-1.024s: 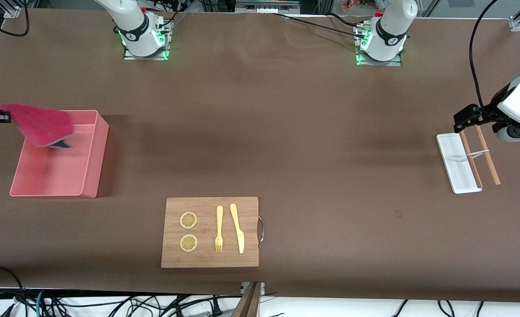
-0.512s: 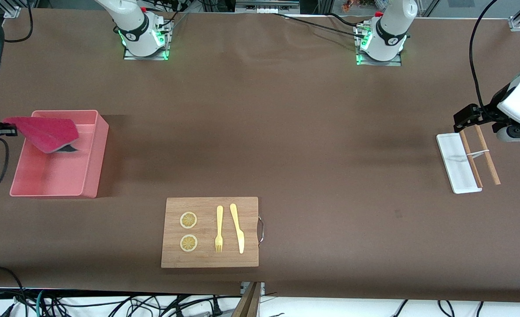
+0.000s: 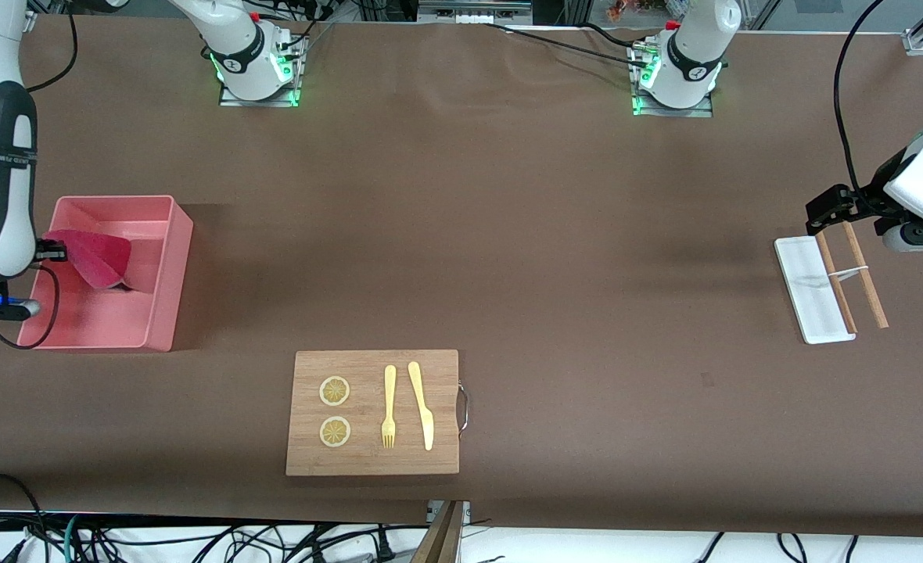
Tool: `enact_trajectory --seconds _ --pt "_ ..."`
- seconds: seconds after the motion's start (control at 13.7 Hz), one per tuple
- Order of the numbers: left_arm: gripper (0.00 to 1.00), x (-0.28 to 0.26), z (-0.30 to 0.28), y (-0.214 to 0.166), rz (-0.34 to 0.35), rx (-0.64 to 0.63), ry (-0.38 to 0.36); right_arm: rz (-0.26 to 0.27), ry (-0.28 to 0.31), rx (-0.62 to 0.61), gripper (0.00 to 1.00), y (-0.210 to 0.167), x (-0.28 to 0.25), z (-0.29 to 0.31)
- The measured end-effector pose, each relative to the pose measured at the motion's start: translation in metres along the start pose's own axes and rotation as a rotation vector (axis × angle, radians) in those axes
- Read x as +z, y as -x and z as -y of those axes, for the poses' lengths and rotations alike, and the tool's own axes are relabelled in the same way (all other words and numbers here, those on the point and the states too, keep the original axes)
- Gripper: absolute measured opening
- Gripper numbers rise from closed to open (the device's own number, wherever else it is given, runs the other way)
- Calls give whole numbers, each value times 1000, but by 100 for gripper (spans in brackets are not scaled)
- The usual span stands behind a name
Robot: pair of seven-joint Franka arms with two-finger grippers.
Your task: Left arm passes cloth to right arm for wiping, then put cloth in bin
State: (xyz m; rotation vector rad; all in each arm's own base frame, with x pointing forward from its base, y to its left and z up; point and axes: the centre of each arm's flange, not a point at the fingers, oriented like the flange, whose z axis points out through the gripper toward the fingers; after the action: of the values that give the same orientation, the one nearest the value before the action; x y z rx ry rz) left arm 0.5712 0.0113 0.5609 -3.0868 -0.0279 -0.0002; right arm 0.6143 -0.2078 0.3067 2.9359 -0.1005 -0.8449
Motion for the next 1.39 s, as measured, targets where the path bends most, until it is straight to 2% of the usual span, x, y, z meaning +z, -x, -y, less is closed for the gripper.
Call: enact_trajectory --seconds 0.22,0.29,0.66,0.88,0.95,1.39 --pt "100 0 0 0 0 0 0 -12 -28 -5 2 -16 21 7" --pt "100 0 0 0 0 0 0 -18 -26 -5 7 -22 27 8" --pt "100 0 0 0 0 0 0 -44 -15 -51 60 -27 23 7" --pt "100 0 0 0 0 0 0 -80 -28 -80 92 -8 -20 15" --pt "100 0 0 0 0 0 0 -97 -35 -96 100 5 -42 23" --pt "100 0 0 0 0 0 0 -251 -47 -225 100 102 -167 94"
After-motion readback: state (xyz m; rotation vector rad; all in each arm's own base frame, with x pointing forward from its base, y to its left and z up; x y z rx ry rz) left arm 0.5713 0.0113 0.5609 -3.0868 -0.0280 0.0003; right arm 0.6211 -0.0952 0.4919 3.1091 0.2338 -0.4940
